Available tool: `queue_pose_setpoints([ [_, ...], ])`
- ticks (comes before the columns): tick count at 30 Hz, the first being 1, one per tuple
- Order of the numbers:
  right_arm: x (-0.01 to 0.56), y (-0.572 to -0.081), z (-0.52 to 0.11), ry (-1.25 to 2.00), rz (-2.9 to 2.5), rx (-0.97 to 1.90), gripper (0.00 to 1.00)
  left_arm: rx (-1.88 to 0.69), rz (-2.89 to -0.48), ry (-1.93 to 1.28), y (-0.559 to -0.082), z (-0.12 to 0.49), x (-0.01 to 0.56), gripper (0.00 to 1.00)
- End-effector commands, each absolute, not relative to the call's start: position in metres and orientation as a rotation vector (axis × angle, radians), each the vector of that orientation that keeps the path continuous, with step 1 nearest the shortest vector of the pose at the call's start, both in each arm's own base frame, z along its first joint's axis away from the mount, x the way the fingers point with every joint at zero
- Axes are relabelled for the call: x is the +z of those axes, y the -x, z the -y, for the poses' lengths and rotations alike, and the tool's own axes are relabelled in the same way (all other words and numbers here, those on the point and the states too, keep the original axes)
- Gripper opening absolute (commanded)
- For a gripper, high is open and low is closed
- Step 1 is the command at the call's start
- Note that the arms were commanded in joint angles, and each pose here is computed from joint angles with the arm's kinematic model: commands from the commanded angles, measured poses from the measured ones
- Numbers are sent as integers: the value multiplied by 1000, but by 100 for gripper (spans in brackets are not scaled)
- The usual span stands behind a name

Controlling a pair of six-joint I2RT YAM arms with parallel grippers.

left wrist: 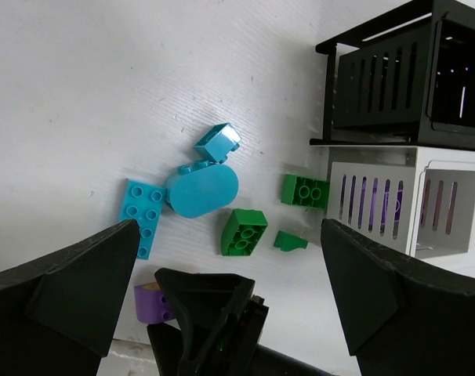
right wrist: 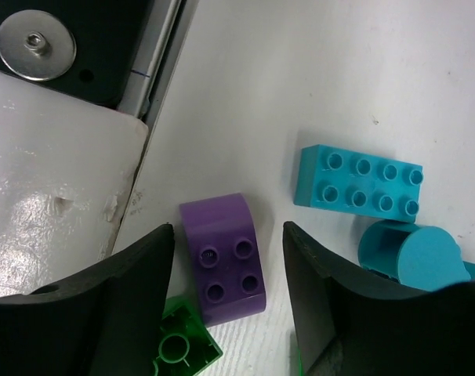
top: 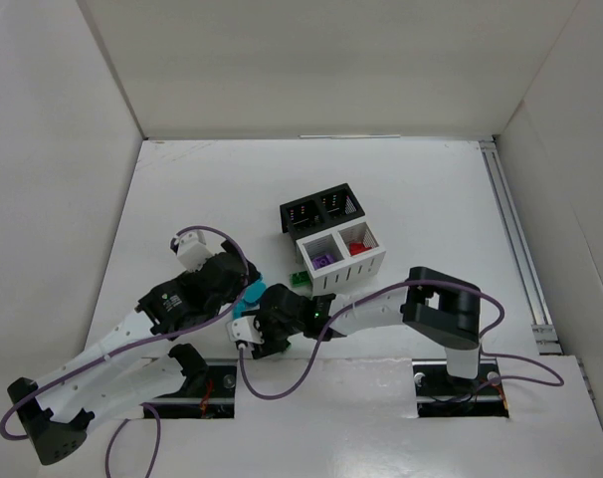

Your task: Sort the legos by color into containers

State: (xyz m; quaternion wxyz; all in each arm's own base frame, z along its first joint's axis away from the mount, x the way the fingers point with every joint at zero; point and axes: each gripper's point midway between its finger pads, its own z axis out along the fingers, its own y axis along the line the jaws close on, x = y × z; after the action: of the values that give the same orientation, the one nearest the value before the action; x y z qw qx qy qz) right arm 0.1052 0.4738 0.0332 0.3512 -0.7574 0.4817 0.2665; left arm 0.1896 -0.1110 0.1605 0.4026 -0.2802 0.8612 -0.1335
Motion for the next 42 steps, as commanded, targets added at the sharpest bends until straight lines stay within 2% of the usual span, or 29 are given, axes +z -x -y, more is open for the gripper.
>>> queue_pose_setpoints([
  [1,49,-113,-489,1891,-1239,703,62,-339,-2170,709,-190,109,160,100],
  [4,44,-119,-487,1890,-1254,712,58,-339,-2170,709,-190,109,160,100],
  [8,40,-115,-486,1918,-1234,754,39,-355,-2171,709,-190,112,164,100],
  [12,46,-111,-488,1941,-1168,772,29,-348,-2175,698,-189,111,165,100],
  [17,86,-108,-492,1888,-1096,802,23,-354,-2159,703,-189,109,171,100],
  [23,173,-123,-480,1724,-1004,758,23,-379,-2142,697,-188,107,176,100],
  [26,194,-144,-456,1637,-1052,739,23,-388,-2136,699,-187,106,178,100],
  [32,206,-214,-391,1478,-1203,585,23,-450,-2139,628,-191,120,182,100],
  [36,205,-252,-356,1398,-1304,507,23,-472,-2206,539,-190,136,165,100],
  [42,200,-272,-338,1338,-1377,460,23,-558,-2303,397,-188,168,138,100],
])
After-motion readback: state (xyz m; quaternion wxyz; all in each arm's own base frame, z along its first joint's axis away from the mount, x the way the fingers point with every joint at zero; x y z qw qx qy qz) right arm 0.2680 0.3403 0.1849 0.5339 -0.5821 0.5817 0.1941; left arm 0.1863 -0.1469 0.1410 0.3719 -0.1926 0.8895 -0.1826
